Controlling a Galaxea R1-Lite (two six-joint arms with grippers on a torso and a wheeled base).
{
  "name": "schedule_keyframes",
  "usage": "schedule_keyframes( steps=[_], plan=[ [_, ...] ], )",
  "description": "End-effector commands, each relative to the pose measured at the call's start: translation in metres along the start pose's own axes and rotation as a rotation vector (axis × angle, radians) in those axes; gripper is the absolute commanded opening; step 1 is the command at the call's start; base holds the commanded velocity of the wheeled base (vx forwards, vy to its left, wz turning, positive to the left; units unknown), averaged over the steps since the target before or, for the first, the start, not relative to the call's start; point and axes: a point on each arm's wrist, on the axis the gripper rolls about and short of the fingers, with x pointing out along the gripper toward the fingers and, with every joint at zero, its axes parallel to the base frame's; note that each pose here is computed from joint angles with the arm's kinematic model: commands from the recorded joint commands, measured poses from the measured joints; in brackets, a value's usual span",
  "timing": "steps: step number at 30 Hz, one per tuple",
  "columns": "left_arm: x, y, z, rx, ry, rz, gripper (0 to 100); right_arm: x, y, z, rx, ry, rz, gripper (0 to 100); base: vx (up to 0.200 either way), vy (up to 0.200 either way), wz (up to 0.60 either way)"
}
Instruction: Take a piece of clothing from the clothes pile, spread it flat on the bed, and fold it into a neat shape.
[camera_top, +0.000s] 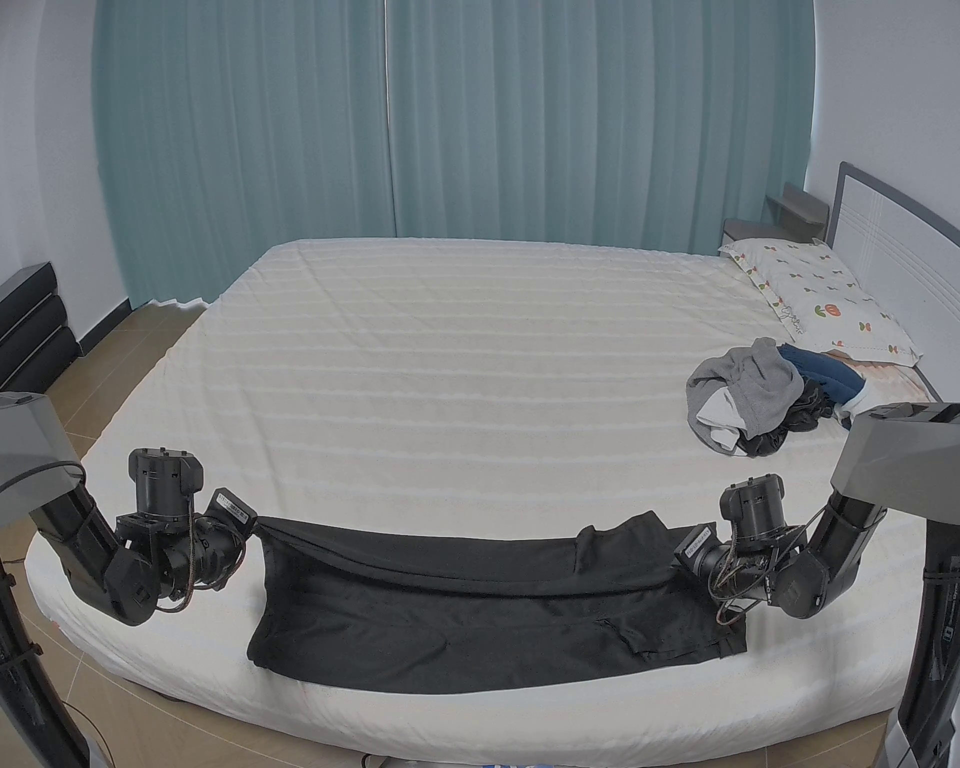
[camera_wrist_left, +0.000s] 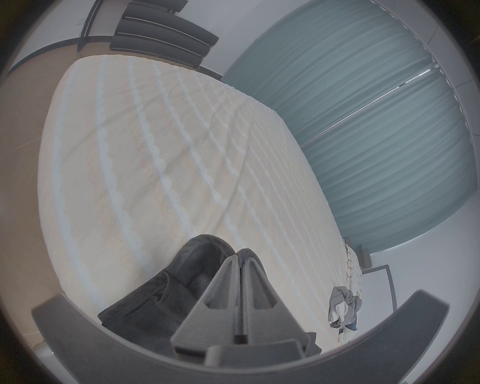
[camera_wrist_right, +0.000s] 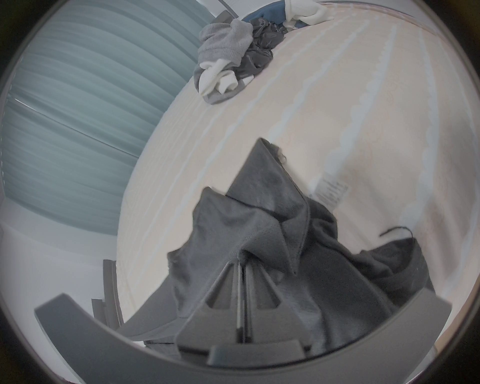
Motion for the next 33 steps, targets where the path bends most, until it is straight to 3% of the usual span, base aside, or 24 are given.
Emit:
schedule_keyframes(
  steps=[1,3,4,7,9,14,21,28,33],
  plan=[
    [0.003,-0.006,0.004,-0.006,-0.018,-0.027,0,-0.008,0.016,0.013,0.019,-0.042,0.070,0,0.000,0.000,0.00],
    [0.004,-0.008,0.005,-0.009,-0.025,-0.037,0,-0.007,0.019,0.016,0.024,-0.051,0.085,0,0.000,0.000,0.00],
    [0.007,-0.012,0.007,-0.009,-0.038,-0.061,0,-0.006,0.029,0.027,0.043,-0.097,0.147,0,0.000,0.000,0.00],
    [0.013,-0.014,0.008,-0.012,-0.052,-0.082,0,-0.005,0.036,0.034,0.066,-0.147,0.203,0,0.000,0.000,0.00],
    [0.021,-0.020,0.012,-0.035,-0.102,-0.123,0,-0.007,0.039,0.045,0.087,-0.209,0.292,0,0.000,0.000,0.00],
    [0.030,-0.020,0.014,-0.050,-0.189,-0.175,0,-0.015,0.035,0.042,0.078,-0.259,0.402,0,0.000,0.000,0.00],
    [0.041,-0.004,0.005,-0.035,-0.180,-0.148,0,-0.004,0.009,0.025,0.012,-0.224,0.322,0,0.000,0.000,0.00],
    [0.025,0.030,-0.014,0.128,-0.091,-0.013,0,-0.005,-0.026,0.004,-0.105,-0.147,0.175,0,0.000,0.000,0.00],
    [0.016,0.045,-0.022,0.236,-0.046,0.046,0,-0.003,-0.039,-0.005,-0.157,-0.105,0.129,0,0.000,0.000,0.00]
  ],
)
